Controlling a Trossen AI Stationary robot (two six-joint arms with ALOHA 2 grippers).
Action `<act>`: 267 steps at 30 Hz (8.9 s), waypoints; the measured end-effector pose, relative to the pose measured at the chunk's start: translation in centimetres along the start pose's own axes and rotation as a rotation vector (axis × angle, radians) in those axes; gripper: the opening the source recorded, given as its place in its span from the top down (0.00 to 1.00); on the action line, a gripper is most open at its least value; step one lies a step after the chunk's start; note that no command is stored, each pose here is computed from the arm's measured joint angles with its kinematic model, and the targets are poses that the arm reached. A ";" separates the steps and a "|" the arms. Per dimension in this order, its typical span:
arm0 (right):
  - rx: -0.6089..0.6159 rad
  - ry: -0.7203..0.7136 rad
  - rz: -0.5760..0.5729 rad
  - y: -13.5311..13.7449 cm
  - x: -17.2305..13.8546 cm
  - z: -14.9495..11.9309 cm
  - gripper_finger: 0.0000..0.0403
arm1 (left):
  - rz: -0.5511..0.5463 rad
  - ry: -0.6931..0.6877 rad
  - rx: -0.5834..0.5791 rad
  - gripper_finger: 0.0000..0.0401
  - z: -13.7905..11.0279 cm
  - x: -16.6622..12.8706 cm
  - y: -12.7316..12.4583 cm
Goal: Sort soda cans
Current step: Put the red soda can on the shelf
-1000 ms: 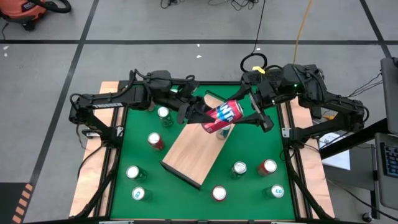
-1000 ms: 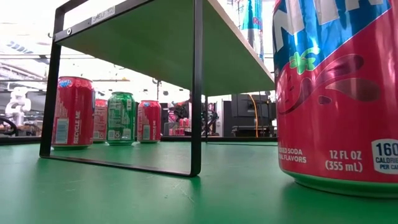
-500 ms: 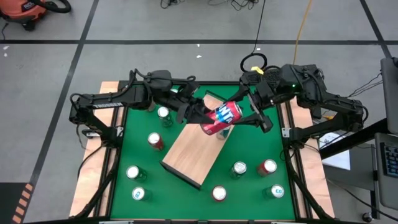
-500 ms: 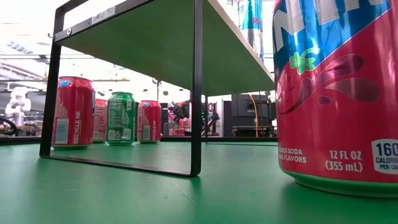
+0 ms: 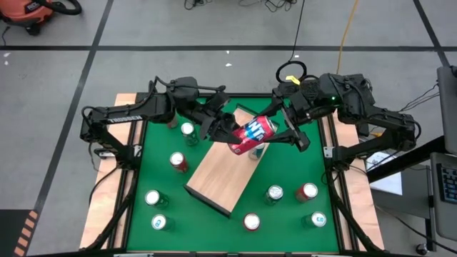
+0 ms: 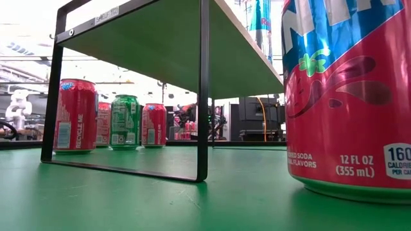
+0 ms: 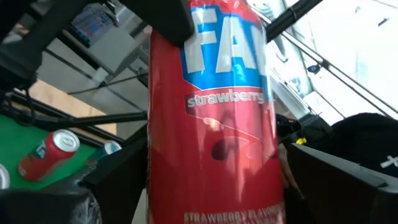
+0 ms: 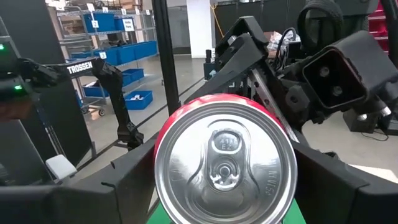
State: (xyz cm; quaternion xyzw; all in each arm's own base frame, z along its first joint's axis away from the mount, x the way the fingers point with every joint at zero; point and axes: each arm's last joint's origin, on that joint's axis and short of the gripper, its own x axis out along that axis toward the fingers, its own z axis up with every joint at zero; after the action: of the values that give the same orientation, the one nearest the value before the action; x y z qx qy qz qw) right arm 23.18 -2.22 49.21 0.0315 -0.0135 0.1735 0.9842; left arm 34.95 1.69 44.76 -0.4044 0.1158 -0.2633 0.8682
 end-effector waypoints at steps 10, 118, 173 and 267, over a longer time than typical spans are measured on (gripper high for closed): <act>-0.003 0.000 -0.003 -0.3 0.5 -0.2 0.27 | -0.013 0.040 0.015 0.24 0.0 0.0 0.5; 0.339 -0.025 -0.568 -0.8 -6.8 0.6 0.26 | 0.704 -0.493 0.424 0.06 0.0 1.4 1.6; 0.202 0.110 -0.299 -0.6 -6.1 -0.1 0.26 | 0.706 -0.343 0.628 0.06 -1.3 4.7 4.5; 0.283 0.223 -0.699 -0.7 -8.4 -5.5 0.27 | 0.917 -0.503 0.440 0.02 -1.9 2.7 1.7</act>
State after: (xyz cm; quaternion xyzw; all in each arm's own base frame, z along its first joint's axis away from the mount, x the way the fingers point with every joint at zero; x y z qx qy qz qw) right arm 15.64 -5.36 43.36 0.1507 0.1294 -0.1698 0.9652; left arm 37.00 -0.08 42.26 -0.1724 0.0116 0.2271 0.9584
